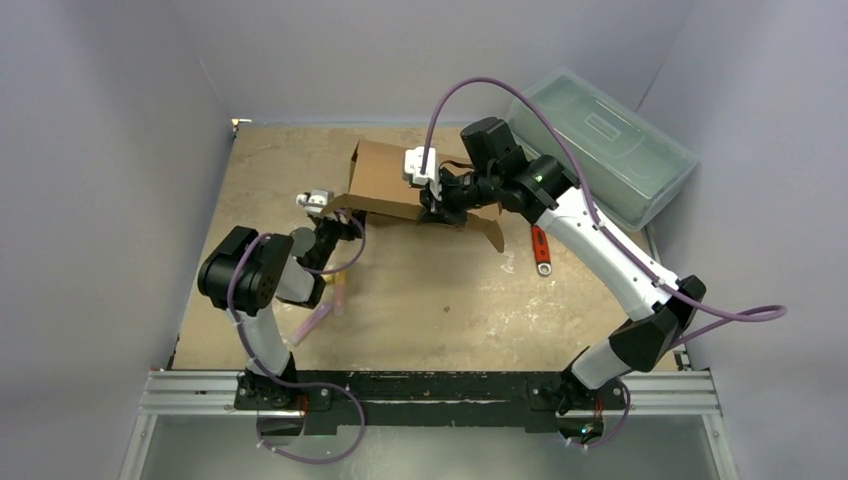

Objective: Fold the paper box
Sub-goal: Fold the paper box at the center of the board.

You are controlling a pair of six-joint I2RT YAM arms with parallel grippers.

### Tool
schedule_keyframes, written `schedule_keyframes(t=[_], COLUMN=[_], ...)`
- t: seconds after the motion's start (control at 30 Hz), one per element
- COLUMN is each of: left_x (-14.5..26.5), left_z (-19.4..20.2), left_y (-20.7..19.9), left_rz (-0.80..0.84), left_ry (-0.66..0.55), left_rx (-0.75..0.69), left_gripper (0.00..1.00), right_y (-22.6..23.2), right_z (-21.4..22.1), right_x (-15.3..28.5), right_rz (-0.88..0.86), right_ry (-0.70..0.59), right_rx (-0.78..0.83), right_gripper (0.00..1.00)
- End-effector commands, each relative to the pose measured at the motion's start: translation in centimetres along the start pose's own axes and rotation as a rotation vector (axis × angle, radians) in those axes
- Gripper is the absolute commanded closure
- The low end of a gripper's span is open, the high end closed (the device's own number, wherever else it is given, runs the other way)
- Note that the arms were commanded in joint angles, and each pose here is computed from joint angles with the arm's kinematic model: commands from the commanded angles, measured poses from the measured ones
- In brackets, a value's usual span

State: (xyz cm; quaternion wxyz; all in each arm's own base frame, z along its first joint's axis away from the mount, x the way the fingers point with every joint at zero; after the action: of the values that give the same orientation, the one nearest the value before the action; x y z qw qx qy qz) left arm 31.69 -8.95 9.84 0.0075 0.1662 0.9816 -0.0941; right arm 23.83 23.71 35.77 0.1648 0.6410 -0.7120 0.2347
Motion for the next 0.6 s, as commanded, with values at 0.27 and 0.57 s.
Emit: schedule_keyframes(t=[0.27,0.57], left_x=[-0.9,4.2], left_z=[-5.9,-6.4], left_y=[0.1,-1.4], left_rz=[0.055,0.118], left_ry=[-0.328,-0.289], left_rx=[-0.013,0.133], left_gripper=[0.38,0.24], right_y=[-0.4,-1.6], right_z=[-1.2,-0.2], right_x=[1.3,3.1], right_rz=[0.107,0.225], right_ry=[-0.014,0.004], right_rx=[-0.024,-0.038], right_gripper=[1.00,1.00])
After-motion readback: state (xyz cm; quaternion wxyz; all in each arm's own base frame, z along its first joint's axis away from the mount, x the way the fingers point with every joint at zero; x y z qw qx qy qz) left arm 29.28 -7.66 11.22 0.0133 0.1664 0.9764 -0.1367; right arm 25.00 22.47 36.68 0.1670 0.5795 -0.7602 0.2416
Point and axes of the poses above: each gripper's point midway between its finger pads, its own x axis back along the fingers, its own y axis along the line the jaws close on, z = x × y, the point moved 10 cm from there along x, back along the fingers, and after that the axes turned 2 degrees about -x, right-handed, at the moved point
